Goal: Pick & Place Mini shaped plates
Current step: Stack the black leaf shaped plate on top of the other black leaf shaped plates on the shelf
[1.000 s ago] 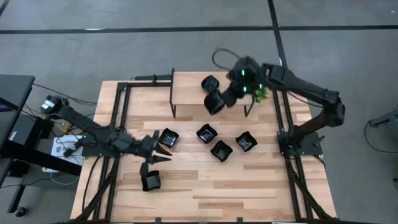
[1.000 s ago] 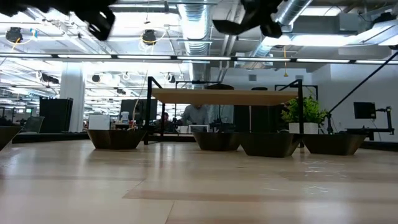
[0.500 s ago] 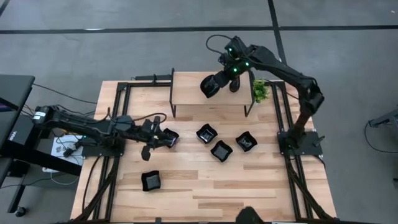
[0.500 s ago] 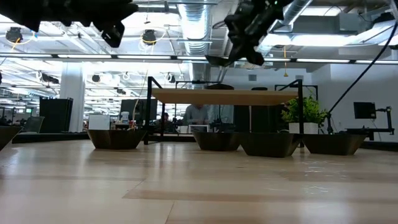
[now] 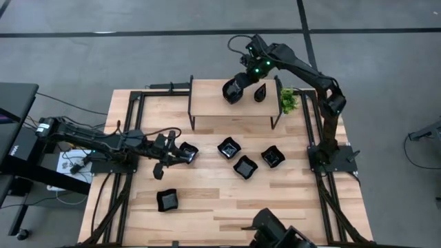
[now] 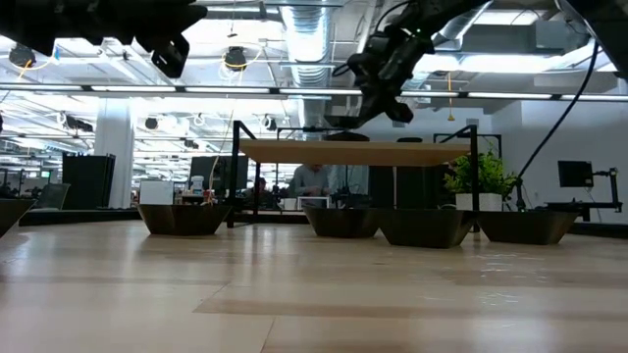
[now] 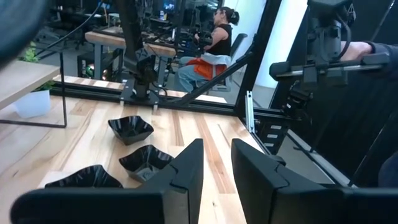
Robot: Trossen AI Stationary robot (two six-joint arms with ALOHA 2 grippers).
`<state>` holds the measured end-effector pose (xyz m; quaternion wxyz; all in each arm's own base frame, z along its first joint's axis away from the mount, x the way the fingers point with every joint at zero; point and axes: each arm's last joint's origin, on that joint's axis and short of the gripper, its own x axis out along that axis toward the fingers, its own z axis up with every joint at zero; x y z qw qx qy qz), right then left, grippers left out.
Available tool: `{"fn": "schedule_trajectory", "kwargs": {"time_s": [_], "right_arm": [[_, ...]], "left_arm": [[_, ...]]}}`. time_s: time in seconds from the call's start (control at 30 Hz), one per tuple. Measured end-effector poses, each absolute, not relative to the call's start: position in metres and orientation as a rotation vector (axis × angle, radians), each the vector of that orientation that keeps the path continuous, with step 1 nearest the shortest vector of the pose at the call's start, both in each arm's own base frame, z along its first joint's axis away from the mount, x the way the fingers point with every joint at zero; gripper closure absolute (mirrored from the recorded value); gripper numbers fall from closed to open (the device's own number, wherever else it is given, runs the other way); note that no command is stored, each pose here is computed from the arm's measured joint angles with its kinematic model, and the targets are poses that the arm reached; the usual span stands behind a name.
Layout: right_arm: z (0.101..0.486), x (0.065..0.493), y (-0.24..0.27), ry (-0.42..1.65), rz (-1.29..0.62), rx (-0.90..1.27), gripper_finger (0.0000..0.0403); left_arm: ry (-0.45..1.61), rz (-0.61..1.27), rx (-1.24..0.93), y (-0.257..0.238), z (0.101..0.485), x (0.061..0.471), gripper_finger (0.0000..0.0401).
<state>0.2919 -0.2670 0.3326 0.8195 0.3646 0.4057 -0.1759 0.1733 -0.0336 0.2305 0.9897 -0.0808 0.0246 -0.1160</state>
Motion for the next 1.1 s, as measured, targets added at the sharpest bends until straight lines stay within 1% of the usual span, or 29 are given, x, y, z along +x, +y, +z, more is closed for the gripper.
{"fn": "schedule_trajectory", "kwargs": {"time_s": [0.37,0.87,1.1], "right_arm": [[0.3238,0.293,-0.2686,0.922,-0.418,0.758,0.0403],[0.3244,0.2931,-0.2695,0.922,-0.391,0.696,0.0403],[0.3258,0.295,-0.2715,0.894,-0.393,0.678,0.0382]], "left_arm": [[0.045,-0.233,-0.159,-0.0336,0.2307,0.1734,0.0317],[0.04,-0.234,-0.16,-0.0336,0.2311,0.1734,0.0317],[0.038,-0.234,-0.16,-0.0336,0.2313,0.1734,0.0317]]}}
